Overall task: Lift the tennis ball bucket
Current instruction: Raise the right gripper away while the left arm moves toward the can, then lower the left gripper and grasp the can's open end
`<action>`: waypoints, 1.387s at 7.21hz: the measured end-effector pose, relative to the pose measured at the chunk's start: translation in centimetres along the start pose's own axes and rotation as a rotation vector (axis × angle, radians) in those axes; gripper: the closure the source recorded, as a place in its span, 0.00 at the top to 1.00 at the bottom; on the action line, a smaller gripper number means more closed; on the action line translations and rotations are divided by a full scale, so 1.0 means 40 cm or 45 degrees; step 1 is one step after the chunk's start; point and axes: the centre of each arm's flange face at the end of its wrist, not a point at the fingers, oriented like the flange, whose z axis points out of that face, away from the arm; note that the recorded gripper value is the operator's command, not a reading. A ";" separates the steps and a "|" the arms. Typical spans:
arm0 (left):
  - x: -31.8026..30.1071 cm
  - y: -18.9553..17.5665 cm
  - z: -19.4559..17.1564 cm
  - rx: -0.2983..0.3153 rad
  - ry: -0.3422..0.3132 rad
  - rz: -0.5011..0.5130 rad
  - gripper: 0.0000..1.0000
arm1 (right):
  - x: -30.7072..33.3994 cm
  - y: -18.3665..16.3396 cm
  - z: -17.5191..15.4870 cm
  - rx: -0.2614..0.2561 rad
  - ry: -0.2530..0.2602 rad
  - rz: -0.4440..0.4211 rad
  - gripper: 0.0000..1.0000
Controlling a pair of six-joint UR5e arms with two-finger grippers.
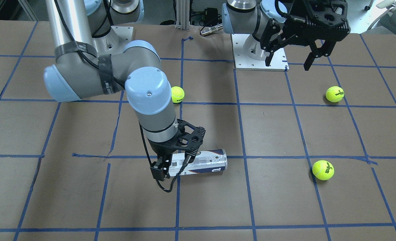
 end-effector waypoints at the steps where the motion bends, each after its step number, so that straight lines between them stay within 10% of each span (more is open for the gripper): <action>1: 0.000 0.001 -0.001 0.000 -0.001 0.001 1.00 | 0.011 0.072 -0.113 -0.035 -0.014 0.147 1.00; 5: 0.003 -0.021 0.034 -0.030 0.042 -0.019 1.00 | -0.049 0.300 -0.497 -0.024 0.040 0.822 1.00; 10: -0.001 -0.185 0.385 -0.246 0.447 -0.053 1.00 | -0.011 0.409 -0.533 -0.093 0.094 1.355 1.00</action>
